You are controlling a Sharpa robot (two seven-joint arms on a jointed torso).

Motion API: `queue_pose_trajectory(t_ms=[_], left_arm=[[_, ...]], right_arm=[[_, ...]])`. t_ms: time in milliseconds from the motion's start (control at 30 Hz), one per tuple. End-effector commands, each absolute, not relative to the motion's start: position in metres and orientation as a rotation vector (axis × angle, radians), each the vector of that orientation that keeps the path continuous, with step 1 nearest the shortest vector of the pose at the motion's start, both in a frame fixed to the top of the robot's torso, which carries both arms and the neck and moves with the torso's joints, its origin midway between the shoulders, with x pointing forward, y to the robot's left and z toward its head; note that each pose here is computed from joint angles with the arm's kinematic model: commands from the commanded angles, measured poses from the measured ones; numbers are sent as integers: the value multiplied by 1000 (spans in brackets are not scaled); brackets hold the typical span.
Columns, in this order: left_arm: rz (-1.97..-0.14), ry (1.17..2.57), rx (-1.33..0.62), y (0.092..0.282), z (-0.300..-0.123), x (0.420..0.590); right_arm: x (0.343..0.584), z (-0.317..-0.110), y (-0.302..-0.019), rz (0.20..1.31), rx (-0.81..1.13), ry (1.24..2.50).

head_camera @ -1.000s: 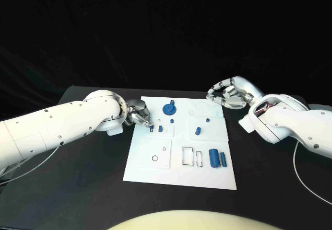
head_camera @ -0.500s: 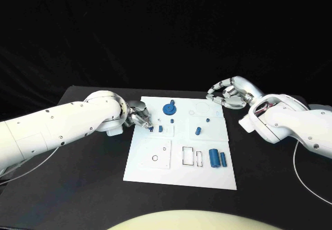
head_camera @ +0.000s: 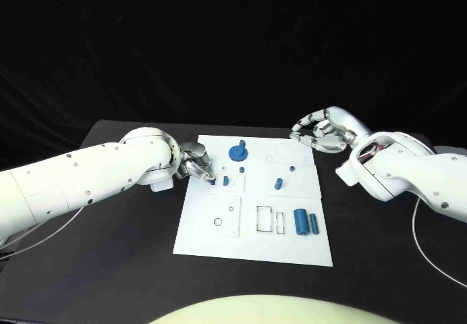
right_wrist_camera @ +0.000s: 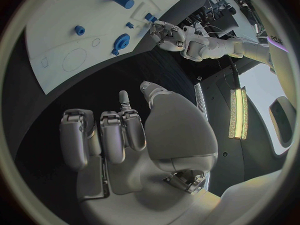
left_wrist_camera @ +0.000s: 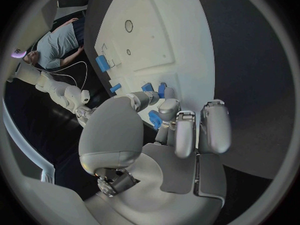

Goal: Assemble the parts on the task board

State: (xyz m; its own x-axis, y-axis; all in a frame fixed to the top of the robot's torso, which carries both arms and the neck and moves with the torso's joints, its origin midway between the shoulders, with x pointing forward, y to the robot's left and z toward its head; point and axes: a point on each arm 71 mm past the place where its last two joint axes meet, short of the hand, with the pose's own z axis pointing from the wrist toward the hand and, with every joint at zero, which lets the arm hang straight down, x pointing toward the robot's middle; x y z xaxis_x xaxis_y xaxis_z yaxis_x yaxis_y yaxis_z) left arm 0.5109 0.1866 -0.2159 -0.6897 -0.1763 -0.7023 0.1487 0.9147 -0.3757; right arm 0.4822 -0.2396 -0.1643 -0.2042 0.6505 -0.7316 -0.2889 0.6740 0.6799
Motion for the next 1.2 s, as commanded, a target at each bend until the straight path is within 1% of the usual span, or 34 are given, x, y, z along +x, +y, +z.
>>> queue_pose_trajectory(t_ms=[33, 633, 1200], left_arm=[[-509, 2298, -2, 186, -219, 509], [-521, 2303, 2, 184, -219, 508], [-514, 2343, 34, 177, -222, 505]], right_arm=[[482, -164, -239, 884, 299, 1559], [482, -164, -239, 883, 300, 1559], [482, -164, -239, 883, 300, 1560]])
